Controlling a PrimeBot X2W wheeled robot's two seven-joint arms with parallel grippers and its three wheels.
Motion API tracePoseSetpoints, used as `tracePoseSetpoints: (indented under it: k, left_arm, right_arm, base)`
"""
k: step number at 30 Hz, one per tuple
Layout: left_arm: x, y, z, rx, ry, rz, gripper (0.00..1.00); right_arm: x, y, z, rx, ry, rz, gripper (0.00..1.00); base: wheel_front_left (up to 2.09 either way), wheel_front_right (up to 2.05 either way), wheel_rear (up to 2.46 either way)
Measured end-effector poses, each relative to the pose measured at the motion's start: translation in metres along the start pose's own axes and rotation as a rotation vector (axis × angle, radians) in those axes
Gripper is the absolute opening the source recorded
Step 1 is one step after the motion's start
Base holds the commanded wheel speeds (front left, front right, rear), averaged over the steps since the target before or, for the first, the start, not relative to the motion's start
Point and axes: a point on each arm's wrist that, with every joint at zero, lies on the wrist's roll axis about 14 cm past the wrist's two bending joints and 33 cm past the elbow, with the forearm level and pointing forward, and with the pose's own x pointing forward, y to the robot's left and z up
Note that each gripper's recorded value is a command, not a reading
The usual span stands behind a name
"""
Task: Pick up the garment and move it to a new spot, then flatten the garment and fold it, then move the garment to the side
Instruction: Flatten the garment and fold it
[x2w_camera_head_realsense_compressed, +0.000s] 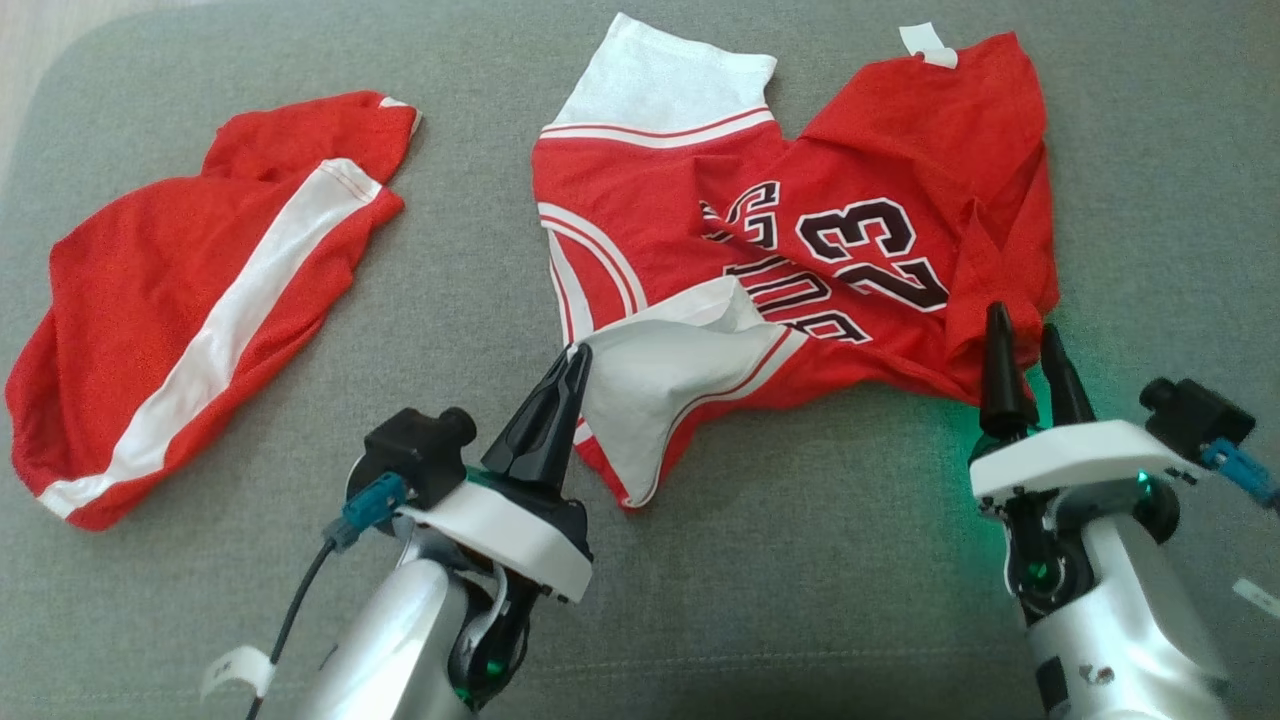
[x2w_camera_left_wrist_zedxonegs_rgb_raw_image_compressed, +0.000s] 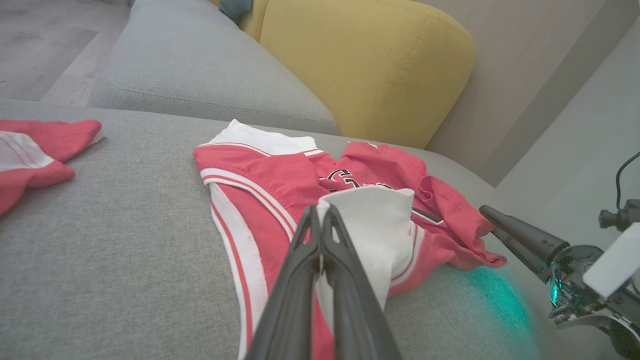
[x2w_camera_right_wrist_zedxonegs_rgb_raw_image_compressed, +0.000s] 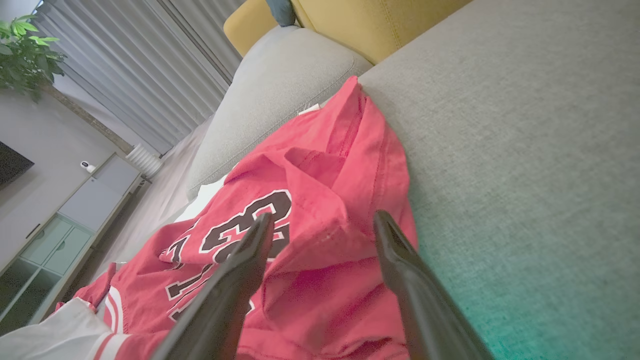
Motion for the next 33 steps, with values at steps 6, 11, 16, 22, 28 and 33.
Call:
tracePoseSetpoints:
  k: [6, 11, 16, 22, 28, 33]
  left_arm:
    - [-0.0004, 0.0005, -0.0006, 0.0, 0.002, 0.002, 0.0]
    - [-0.0005, 0.0011, -0.0009, -0.001, 0.002, 0.004, 0.0]
    - [0.0002, 0.0011, -0.0013, -0.002, 0.003, 0.003, 0.0]
    - [0.0009, 0.001, -0.0019, -0.004, 0.004, 0.002, 0.0]
    - [0.0007, 0.0012, -0.0005, -0.002, 0.001, 0.003, 0.0]
    - [0.001, 0.0027, 0.0053, 0.003, -0.016, 0.013, 0.0]
  right_arm:
    - [0.0065, 0.005, 0.0076, -0.041, -0.015, 0.016, 1.0]
    - [0.0075, 0.0027, 0.0063, -0.052, -0.008, 0.009, 1.0]
    - [0.0068, -0.0006, 0.0039, -0.053, 0.005, -0.001, 1.0]
    - [0.0063, -0.0012, 0.0006, -0.055, 0.025, -0.002, 0.0]
    - [0.0059, 0.0002, -0.0011, -0.059, 0.04, 0.002, 0.0]
    - [0.0059, 0.0025, 0.006, -0.071, 0.019, 0.009, 0.0]
  base:
    - [0.0, 0.0, 0.0]
    - [0.0, 0.0, 0.0]
    - [0.0, 0.0, 0.0]
    - [0.0, 0.0, 0.0]
    - [0.0, 0.0, 0.0]
    - [0.0, 0.0, 0.0]
